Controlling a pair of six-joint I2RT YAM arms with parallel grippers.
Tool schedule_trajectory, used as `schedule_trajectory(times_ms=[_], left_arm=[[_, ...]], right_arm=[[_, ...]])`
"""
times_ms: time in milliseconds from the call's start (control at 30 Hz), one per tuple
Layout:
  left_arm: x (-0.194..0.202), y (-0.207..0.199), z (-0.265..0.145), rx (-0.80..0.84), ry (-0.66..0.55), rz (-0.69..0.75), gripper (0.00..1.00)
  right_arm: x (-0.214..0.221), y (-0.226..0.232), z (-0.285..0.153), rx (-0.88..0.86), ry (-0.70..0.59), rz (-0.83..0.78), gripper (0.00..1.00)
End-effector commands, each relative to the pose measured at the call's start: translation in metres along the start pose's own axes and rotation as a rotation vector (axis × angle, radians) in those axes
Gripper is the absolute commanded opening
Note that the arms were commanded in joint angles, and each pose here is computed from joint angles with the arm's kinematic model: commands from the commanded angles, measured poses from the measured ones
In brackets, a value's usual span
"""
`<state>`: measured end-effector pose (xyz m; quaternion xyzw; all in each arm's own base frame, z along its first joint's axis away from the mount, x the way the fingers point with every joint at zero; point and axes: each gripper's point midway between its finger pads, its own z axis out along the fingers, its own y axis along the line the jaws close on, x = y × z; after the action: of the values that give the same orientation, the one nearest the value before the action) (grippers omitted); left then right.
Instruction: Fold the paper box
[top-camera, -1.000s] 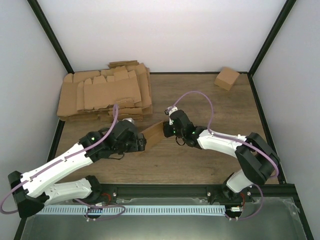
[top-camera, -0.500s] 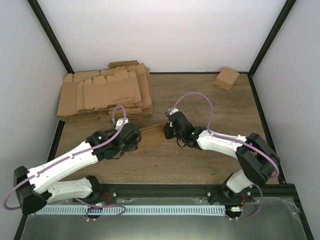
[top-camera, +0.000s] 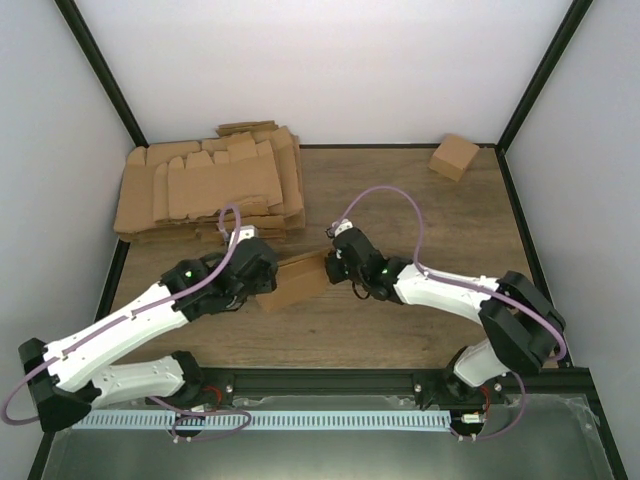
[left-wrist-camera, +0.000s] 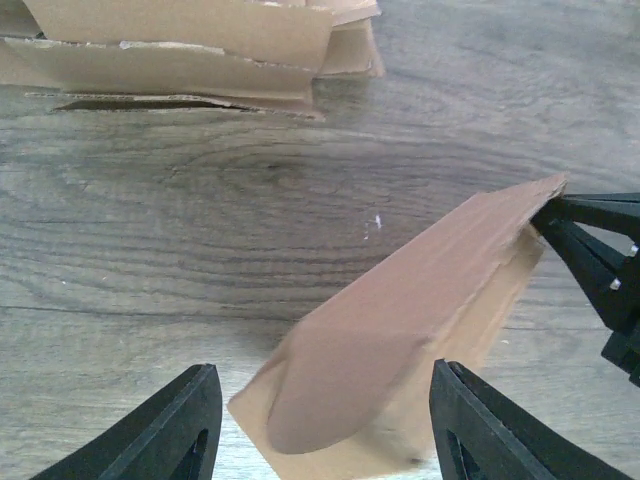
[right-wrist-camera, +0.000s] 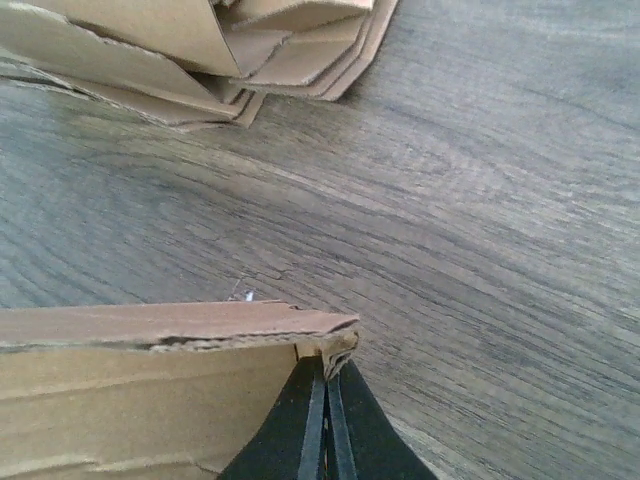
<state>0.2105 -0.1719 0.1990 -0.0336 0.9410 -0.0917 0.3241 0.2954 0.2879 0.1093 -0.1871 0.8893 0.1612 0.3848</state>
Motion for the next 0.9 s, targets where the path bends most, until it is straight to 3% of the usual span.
schedule_trajectory(times_ms=[0,400,700,867], left_arm=[[-0.009,-0.009,-0.014,0.075,-0.021,-0.038,0.60],[0.036,-0.015,0.022,0.149,0.085,-0.026,0.56],[0.027,0.005,0.040,0.031,0.022,0.039,0.48],[0.026,0.010,0.053,0.055,0.073,0.023,0.48]], right_arm=[[-0.031,0.002,-0.025,0.014,-0.087,-0.005,0.01],[-0.016,-0.003,-0.047,-0.014,-0.073,0.023,0.02],[-0.008,-0.006,-0.046,-0.007,-0.069,0.019,0.02],[-0.008,-0.006,-0.046,-0.007,-0.070,0.018,0.02]])
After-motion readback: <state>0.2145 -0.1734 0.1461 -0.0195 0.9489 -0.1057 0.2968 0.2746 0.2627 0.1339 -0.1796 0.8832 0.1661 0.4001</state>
